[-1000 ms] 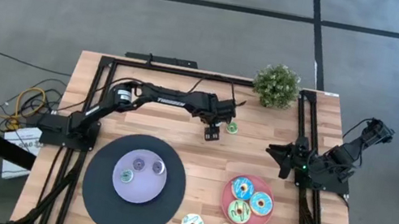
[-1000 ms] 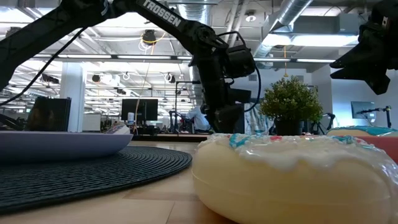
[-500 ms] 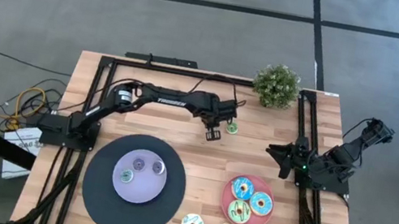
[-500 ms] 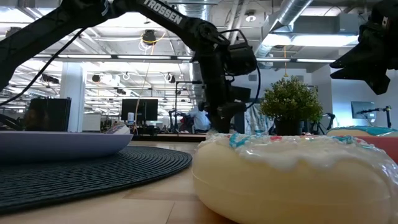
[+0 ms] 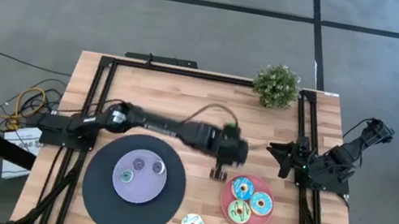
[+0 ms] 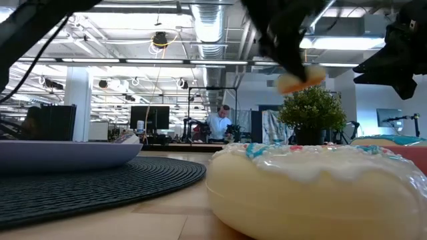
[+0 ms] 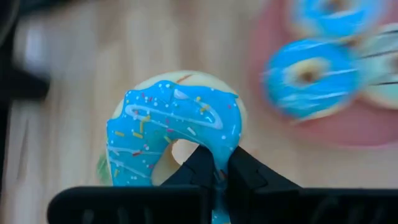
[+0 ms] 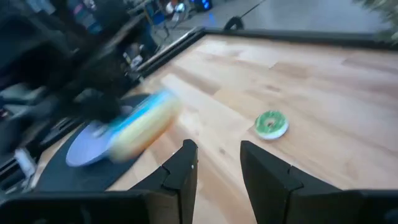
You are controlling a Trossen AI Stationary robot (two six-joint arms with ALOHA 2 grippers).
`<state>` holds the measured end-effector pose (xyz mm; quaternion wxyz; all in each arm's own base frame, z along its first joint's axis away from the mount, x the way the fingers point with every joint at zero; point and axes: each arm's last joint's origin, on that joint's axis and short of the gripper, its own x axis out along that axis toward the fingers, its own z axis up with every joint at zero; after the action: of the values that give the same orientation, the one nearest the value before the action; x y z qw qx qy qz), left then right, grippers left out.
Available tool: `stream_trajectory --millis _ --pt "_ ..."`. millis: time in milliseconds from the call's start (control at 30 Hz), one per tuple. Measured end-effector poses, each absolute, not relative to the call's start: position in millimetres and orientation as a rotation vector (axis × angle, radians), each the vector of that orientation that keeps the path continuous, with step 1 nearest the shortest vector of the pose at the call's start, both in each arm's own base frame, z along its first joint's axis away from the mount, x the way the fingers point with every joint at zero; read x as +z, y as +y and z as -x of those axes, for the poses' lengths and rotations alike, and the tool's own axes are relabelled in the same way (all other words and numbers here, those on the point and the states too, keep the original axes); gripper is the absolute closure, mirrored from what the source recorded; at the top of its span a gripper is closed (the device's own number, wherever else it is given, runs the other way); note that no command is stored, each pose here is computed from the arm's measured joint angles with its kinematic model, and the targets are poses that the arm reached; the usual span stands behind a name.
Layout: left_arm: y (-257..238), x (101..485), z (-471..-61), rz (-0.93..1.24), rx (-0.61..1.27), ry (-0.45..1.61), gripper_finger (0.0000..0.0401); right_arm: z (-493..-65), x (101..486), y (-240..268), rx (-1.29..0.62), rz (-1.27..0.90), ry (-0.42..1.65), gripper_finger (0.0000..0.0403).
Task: Pick & Place donuts
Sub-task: Put the large blue donut on the pink plate
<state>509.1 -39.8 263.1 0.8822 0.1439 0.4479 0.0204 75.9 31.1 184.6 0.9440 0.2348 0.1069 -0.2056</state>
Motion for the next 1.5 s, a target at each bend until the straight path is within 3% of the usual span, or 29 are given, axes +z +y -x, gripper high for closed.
stream_trajectory --millis 233,467,633,967,1267,1500 --pt "-116.5 264.7 -516.0 -0.524 -0.184 0.722 0.0395 -75.0 186.4 27.9 -0.518 -0.449 0.14 0.029" --pt "-131.5 240.7 -538.0 -0.533 -0.272 0.567 0.0395 -75.2 187.4 28.0 -0.521 -0.456 0.13 0.029" --pt "-130.6 205.6 -548.3 -0.546 -0.266 0.607 0.0395 -75.6 189.8 28.3 -0.512 -0.488 0.109 0.029" --pt "-110.5 201.1 -550.7 -0.395 -0.164 0.671 0.0389 -73.7 190.9 26.5 -0.515 -0.499 0.094 0.029" --pt "-113.3 198.4 -548.1 -0.296 -0.274 0.7 0.0338 -73.7 190.7 26.6 -0.514 -0.497 0.096 0.029" --pt "-113.0 196.9 -546.7 -0.293 -0.227 0.726 0.0302 -73.7 190.7 26.6 -0.513 -0.498 0.097 0.029"
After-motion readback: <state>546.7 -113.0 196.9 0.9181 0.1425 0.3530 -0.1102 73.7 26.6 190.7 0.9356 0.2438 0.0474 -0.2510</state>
